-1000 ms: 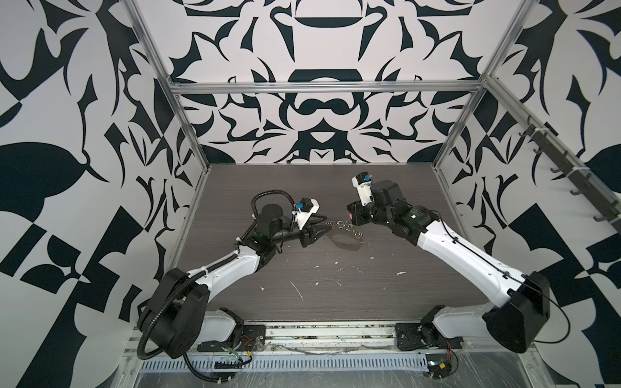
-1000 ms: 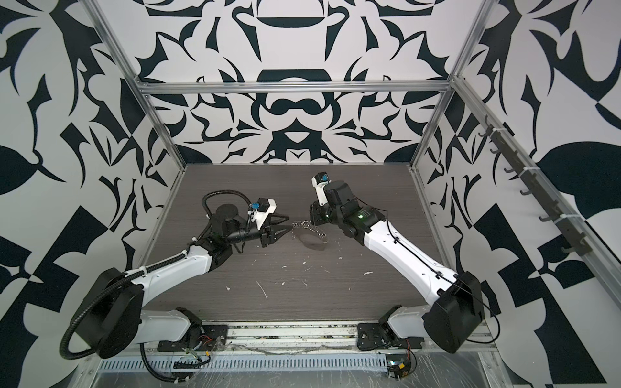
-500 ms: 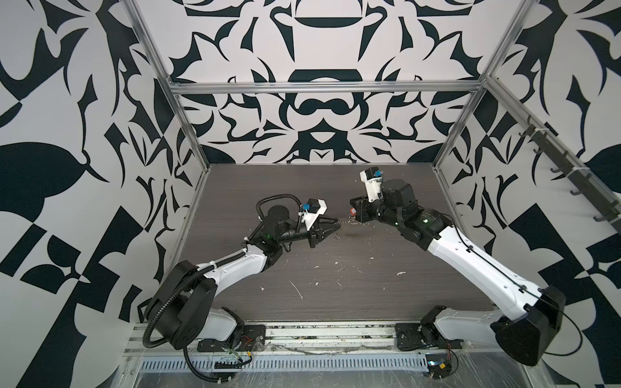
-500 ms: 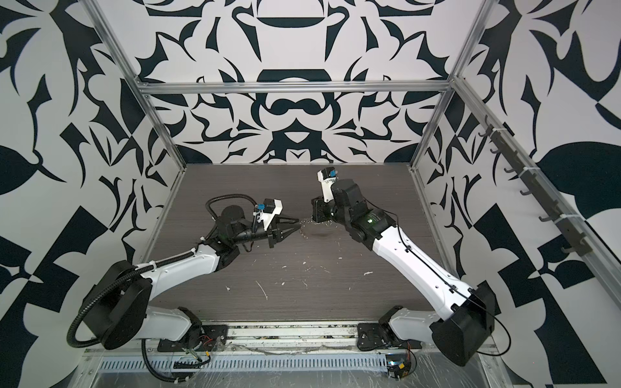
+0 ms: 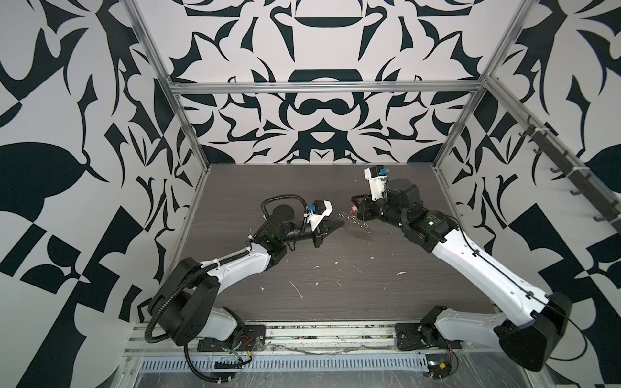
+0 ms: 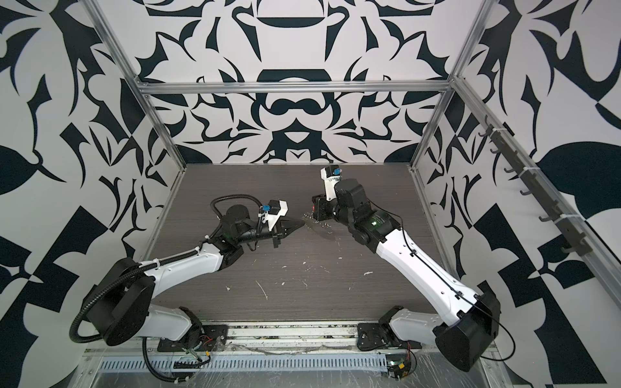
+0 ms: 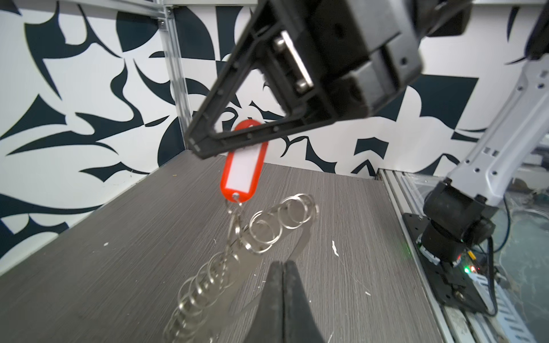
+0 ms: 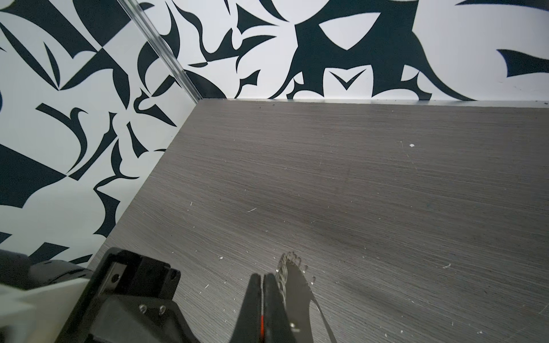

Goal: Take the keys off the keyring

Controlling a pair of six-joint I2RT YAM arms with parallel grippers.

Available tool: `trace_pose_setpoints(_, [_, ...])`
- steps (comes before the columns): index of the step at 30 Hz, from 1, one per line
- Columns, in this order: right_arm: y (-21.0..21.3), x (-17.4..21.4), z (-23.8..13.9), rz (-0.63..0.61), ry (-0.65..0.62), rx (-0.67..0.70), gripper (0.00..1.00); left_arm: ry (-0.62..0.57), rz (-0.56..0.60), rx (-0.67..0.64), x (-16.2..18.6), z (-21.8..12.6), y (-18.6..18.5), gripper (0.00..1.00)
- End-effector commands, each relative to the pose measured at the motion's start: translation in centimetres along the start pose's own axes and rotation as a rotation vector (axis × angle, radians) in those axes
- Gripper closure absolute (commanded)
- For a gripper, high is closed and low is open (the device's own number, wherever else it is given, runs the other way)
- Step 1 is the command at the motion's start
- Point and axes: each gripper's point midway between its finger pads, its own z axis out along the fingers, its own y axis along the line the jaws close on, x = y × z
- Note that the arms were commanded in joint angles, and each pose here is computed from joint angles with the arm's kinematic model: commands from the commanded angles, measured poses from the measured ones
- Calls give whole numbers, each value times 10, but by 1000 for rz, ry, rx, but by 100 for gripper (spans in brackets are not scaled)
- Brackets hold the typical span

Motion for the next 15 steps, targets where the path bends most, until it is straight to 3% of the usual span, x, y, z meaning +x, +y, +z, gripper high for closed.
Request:
trace_pose_setpoints(1, [15, -27, -16, 7, -106, -57, 100, 40, 51, -59, 4, 7, 14, 100])
trace_pose_setpoints(12, [18, -28, -16, 10, -110, -75, 100, 18, 51, 7, 0, 19, 9, 100])
trace_pose_setpoints(15, [19, -29, -17, 9, -111, -81, 100, -6, 38, 22, -4, 21, 7, 96])
